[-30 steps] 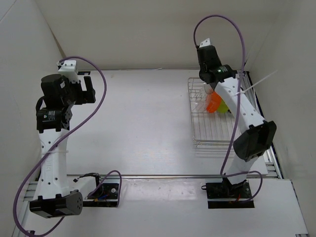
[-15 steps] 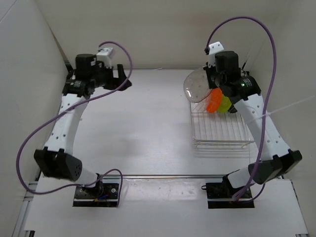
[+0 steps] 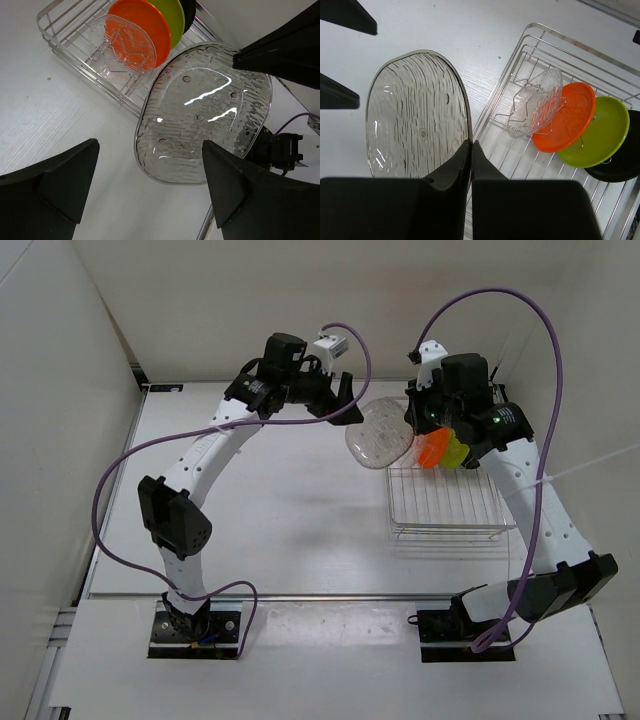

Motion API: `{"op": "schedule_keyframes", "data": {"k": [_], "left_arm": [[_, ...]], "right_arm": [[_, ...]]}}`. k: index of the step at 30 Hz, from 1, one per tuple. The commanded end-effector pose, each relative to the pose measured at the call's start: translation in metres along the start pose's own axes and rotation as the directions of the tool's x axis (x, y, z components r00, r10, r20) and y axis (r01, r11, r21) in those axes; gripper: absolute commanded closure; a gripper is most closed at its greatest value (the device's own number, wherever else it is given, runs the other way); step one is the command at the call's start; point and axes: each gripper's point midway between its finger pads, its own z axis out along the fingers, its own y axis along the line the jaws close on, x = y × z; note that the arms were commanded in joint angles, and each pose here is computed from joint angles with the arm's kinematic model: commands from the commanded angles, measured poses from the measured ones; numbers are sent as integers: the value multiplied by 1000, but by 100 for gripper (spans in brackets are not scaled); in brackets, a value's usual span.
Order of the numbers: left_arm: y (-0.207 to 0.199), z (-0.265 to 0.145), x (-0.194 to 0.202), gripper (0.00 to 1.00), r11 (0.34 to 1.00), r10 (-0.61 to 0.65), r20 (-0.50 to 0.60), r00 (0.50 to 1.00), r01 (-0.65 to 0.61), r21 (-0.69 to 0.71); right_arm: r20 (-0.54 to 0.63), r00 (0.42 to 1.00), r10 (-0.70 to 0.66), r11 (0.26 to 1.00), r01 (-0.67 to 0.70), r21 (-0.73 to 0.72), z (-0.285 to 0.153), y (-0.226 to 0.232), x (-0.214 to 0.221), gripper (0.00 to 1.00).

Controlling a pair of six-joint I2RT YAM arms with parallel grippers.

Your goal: Unload the plates from the dish rack

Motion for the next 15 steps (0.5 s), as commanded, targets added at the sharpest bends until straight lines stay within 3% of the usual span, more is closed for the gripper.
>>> {"op": "schedule_keyframes", "data": {"k": [1, 9, 12, 15], "left_arm": [[-11, -5, -18, 6, 1000, 19, 42, 999, -19, 3], [-6, 5, -10, 16, 1000, 7, 17, 1000, -7, -15], [-1, 7, -3, 41, 1000, 7, 2, 1000, -7, -26], [-3, 7, -3, 42, 1000, 7, 1, 1000, -7, -17]], "right_arm": [[61, 998, 19, 999, -18, -27, -4, 5, -16, 100], [94, 995, 16, 1000, -15, -16, -11, 3, -28, 100], [94, 995, 16, 1000, -15, -16, -11, 3, -28, 100], [105, 994, 16, 1000, -14, -16, -13, 3, -32, 100]]}}
